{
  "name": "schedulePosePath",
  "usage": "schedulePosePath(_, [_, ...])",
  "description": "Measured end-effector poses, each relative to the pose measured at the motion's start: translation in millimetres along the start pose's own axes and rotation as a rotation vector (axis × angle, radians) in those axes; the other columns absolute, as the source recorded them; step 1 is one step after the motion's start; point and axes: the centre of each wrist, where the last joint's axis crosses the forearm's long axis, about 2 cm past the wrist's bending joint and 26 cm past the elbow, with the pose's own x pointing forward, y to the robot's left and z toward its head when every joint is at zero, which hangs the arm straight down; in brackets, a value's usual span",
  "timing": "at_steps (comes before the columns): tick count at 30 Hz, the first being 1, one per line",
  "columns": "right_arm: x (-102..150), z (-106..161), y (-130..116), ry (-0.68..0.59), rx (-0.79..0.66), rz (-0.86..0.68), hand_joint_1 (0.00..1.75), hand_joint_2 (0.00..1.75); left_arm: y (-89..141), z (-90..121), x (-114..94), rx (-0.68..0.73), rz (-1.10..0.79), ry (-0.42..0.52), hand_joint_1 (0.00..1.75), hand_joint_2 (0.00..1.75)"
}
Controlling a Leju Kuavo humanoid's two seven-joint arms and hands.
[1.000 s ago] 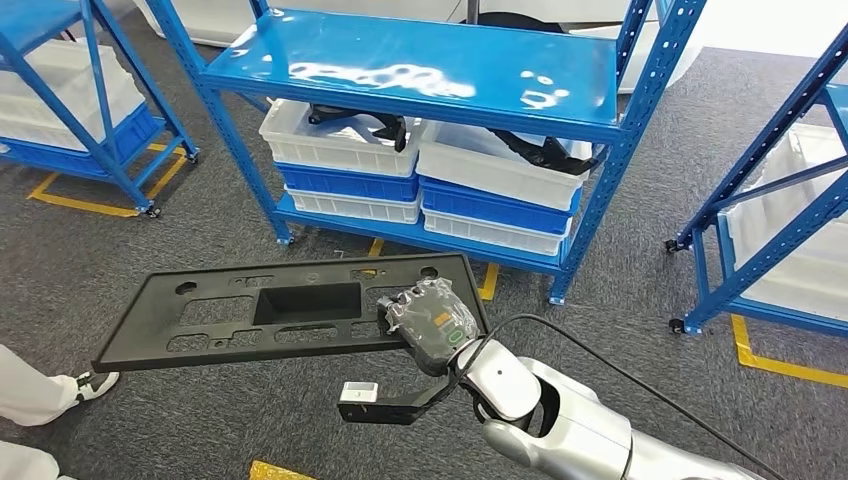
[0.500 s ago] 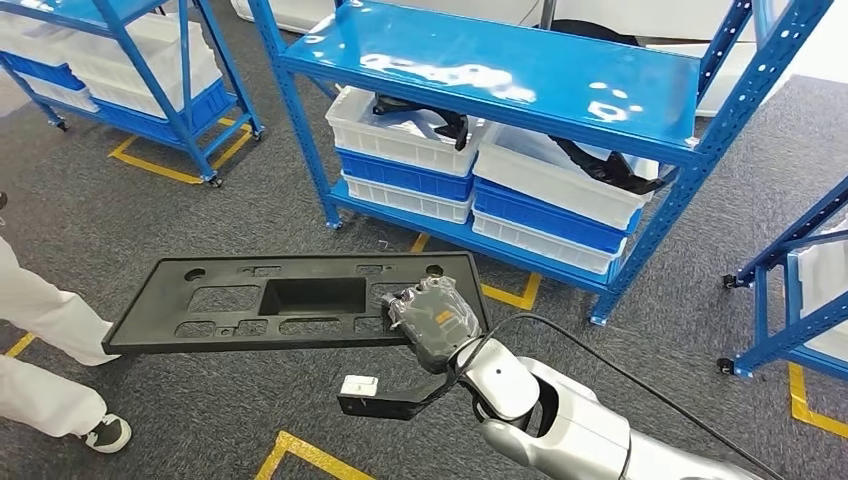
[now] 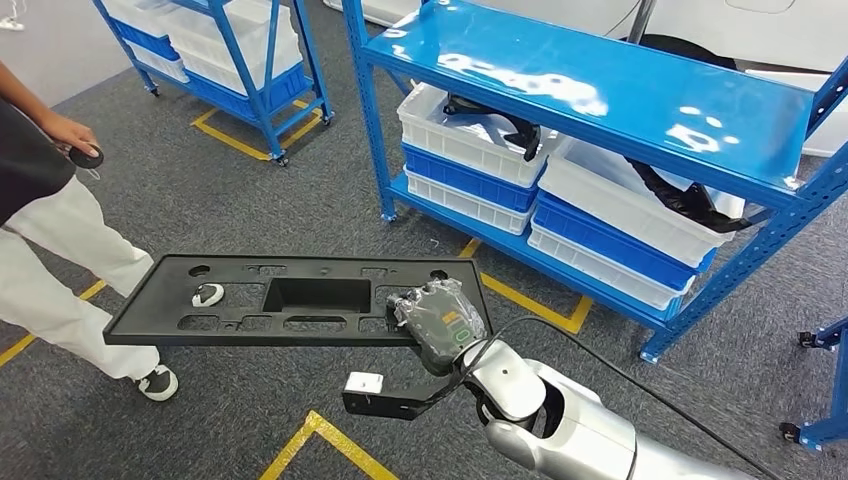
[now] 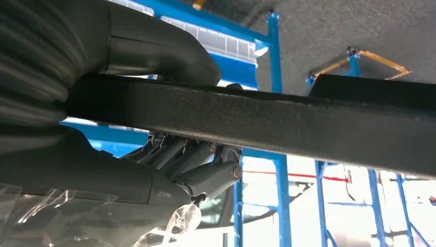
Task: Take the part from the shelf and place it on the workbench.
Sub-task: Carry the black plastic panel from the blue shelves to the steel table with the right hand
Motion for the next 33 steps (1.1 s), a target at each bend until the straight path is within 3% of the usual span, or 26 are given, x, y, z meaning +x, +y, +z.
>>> schedulePosePath(15, [-3.7,-0.8,-1.7,0.028,0.055,-0.028,1.75,1.75,8.0,-1.9,12.4,0.021,-0.011,-0.015,0.00,1.75])
schedulePosePath(33, [-2.3,-0.2,1.3,-0.001,0.044,0.026,1.75,1.75,4.8,-1.2,-3.5,0.016,-0.015,0.019,0.00,1.75])
